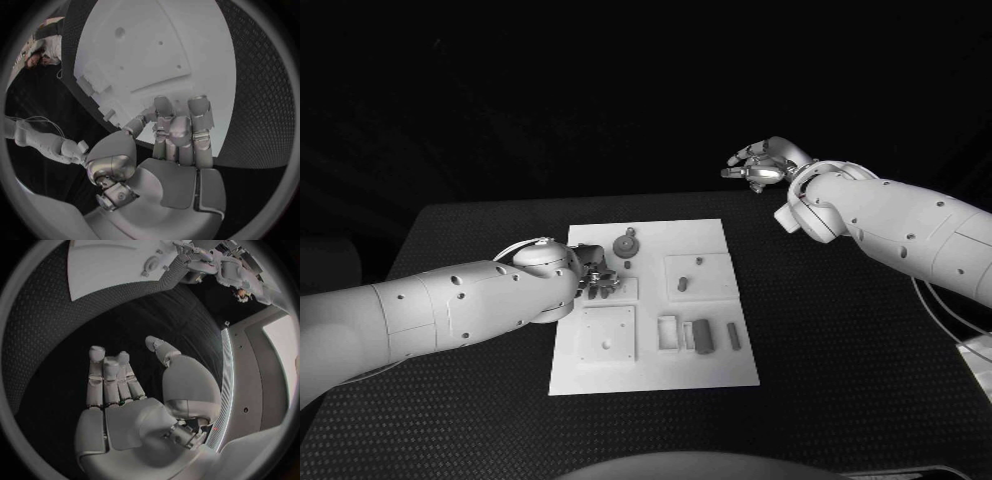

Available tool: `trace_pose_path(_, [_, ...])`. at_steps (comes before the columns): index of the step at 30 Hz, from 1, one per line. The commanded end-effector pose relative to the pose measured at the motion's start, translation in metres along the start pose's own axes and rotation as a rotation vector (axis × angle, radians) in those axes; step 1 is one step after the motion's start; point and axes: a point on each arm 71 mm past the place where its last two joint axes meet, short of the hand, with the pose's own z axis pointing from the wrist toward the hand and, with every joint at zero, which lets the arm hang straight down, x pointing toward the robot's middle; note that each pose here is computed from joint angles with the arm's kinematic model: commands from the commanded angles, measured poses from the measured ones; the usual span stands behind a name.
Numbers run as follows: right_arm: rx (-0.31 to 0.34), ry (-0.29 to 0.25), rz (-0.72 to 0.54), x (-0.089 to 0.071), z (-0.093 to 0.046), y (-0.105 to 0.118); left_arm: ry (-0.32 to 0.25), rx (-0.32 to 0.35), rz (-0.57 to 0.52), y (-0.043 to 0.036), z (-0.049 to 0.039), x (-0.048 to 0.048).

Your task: Assemble the parts on the task board

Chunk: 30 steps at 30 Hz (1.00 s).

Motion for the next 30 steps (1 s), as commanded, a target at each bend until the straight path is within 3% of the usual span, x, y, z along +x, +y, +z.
trace_pose_path(1, [-0.008,0.013,-0.003,0.0014,0.0000,0.0012,0.060,-0.030,0.020,0.0046,0.0015,0.0119])
trace_pose_path(30, [-0.005,0.015,-0.003,0.0009,-0.0003,0.0003,0.045,-0.053,0.002,0.0092,0.0027,0.0100])
